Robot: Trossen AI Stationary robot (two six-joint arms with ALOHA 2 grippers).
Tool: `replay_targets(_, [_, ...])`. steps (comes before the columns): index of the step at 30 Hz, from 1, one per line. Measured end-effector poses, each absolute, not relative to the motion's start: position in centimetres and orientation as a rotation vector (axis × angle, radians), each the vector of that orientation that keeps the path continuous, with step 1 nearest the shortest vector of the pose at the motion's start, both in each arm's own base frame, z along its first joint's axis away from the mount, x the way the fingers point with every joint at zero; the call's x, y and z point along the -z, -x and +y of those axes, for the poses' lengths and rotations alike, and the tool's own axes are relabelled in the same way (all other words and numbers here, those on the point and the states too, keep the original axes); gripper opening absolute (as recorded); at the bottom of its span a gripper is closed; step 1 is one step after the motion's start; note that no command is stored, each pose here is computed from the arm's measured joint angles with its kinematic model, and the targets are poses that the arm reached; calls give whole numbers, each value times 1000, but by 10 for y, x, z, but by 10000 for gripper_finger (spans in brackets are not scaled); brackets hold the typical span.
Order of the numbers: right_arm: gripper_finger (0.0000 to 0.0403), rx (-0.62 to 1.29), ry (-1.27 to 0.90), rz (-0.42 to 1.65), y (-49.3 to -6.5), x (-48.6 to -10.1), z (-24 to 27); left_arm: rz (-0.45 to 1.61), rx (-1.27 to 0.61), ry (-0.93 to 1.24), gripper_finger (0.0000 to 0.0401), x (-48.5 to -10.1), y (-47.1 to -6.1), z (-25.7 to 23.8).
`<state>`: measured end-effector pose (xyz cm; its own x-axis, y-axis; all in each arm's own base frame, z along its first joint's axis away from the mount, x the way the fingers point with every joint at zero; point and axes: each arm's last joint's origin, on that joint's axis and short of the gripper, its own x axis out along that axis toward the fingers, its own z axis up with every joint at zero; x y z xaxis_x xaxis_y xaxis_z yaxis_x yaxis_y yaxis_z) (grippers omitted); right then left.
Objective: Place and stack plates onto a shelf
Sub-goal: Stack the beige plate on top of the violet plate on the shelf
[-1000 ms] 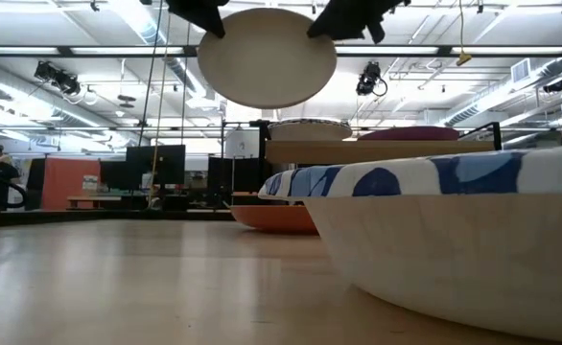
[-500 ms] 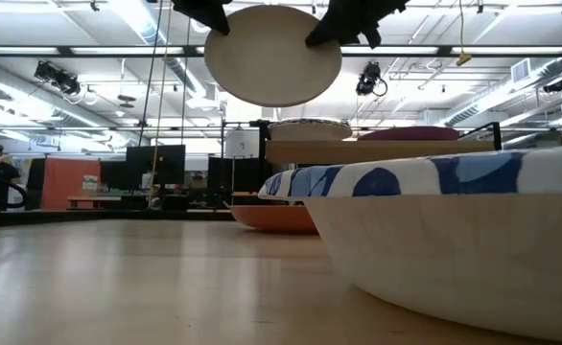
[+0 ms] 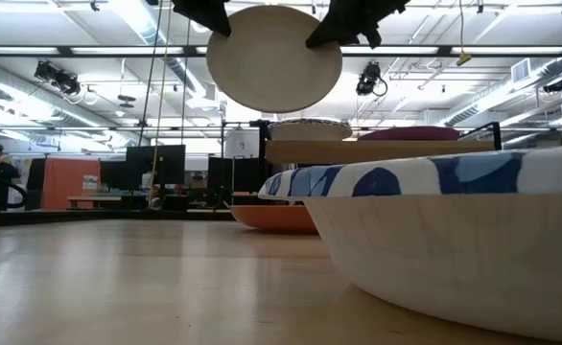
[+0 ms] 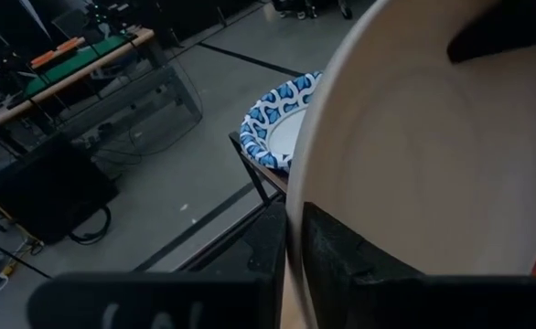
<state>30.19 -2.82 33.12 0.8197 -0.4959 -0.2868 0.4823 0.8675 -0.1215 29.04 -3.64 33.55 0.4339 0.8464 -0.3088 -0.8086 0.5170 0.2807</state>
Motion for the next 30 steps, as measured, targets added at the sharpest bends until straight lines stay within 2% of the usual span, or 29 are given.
replay_targets(10, [26,542,15,303,-298,-334,-38,428,-1024,-72,50,-337,-292,-36])
replay_targets(22, [25,596,-1,295,-281,-345,-51,499,-975,5,138,-334,-296,-20])
replay_targets(30, [25,690,-32,228,-248,-368,-70,556,-884,69,153,-331,-297,-18])
